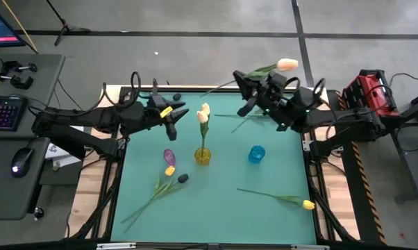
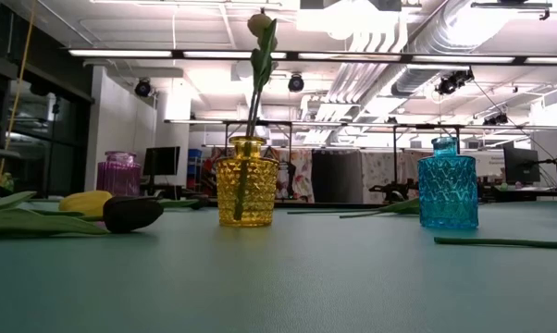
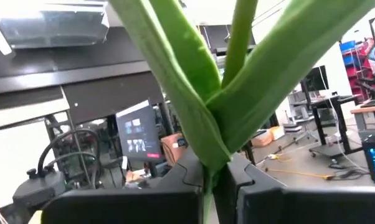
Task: Sort flowers into vase by color
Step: Put the white flower into the yellow vase
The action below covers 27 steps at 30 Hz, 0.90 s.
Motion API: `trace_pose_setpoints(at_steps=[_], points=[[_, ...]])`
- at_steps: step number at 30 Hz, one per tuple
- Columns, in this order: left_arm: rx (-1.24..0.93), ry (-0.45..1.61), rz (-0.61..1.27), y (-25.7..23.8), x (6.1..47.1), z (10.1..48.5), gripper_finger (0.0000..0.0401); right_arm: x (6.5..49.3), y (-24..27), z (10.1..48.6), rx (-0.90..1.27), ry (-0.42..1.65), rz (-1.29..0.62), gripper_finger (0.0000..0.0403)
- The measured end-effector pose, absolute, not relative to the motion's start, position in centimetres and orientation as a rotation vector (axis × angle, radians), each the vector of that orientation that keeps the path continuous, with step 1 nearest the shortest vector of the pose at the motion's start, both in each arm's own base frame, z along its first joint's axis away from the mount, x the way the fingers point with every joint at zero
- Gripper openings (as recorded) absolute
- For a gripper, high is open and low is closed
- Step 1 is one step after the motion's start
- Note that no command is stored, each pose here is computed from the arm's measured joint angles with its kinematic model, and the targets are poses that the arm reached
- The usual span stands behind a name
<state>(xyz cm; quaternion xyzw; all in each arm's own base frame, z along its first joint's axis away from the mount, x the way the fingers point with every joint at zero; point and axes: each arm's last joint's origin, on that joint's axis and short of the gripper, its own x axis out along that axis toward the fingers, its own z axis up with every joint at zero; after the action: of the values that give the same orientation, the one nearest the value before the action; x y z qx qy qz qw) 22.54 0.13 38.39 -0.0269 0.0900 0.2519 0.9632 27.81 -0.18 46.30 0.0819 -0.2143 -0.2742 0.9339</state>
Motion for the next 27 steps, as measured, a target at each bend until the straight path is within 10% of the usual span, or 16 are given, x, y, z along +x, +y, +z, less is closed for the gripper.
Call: trace_pose_setpoints(at_steps=[13,27], points=[[-0.107,0.205,0.578,0.8,14.6,39.2,0.0236,22.8,1.4,45.4,0.324,-0.108,-0.407,0.0],[-0.283,-0.033,0.338,0.2,14.1,33.0,0.0236,33.1,5.2,34.8,0.335,0.35,-0.299,0.0]])
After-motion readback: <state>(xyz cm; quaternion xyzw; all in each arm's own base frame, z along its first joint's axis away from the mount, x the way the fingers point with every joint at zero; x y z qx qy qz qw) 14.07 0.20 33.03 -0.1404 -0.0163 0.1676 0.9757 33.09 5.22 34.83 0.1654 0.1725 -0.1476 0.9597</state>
